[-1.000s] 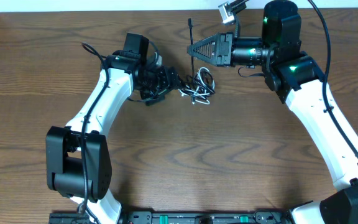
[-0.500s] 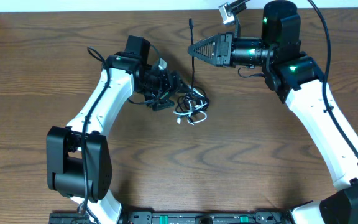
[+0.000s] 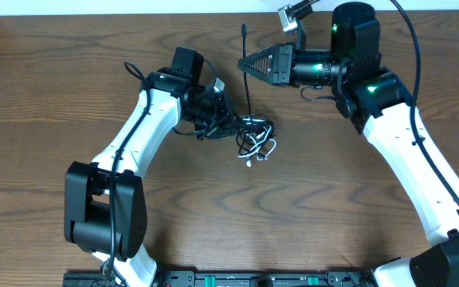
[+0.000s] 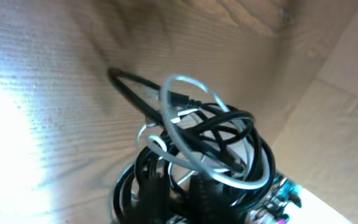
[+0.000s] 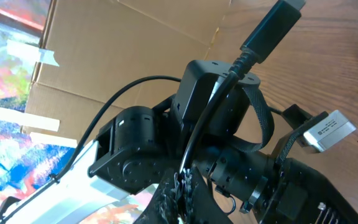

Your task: Untangle cables

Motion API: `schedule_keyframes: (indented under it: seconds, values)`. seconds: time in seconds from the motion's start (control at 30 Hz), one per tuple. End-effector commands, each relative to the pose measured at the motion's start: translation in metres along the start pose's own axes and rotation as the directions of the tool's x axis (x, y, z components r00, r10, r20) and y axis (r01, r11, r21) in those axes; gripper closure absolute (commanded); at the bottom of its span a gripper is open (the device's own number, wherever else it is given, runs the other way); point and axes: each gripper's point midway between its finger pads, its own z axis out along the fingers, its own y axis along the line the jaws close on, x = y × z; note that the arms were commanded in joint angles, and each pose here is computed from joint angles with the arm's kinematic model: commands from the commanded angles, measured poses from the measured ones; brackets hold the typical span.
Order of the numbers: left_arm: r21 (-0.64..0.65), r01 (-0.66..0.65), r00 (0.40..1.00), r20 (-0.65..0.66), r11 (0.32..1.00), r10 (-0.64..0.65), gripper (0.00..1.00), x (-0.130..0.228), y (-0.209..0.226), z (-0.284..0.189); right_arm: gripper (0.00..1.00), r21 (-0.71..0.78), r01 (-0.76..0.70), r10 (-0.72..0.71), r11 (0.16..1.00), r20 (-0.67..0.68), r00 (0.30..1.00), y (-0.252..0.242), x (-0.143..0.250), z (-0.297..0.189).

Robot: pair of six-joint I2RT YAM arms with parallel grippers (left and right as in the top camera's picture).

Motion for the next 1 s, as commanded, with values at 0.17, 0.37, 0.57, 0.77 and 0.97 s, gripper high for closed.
schedule_keyframes:
  seconds: [0.17,0.37,0.57,0.77,0.97]
  values:
    - [-0.074,-0.001,0.998,0.058,0.997,0.005,0.92,-0.010,0.010,-0.001,0.99,0.055,0.007,-0.008,0.998,0.004,1.000,-0.008,0.002,-0.004]
    - [-0.080,0.007,0.997,0.071,0.997,-0.001,0.93,-0.013,0.013,-0.004,0.99,0.179,-0.086,0.077,0.980,0.057,0.995,-0.040,-0.004,-0.018]
    - [-0.080,0.004,0.998,0.069,0.997,0.002,0.27,-0.012,0.013,-0.003,0.99,0.185,-0.095,0.085,0.978,0.058,0.995,-0.042,-0.003,-0.019]
    - [-0.140,-0.009,0.996,0.090,0.990,0.022,0.16,-0.012,0.017,0.002,0.99,0.163,-0.124,0.118,0.979,0.045,0.992,-0.036,0.001,-0.015]
    - [-0.172,-0.036,0.991,0.118,0.985,0.057,0.16,-0.016,0.017,0.006,0.99,0.149,-0.108,0.105,0.983,0.032,0.994,-0.029,0.004,-0.008]
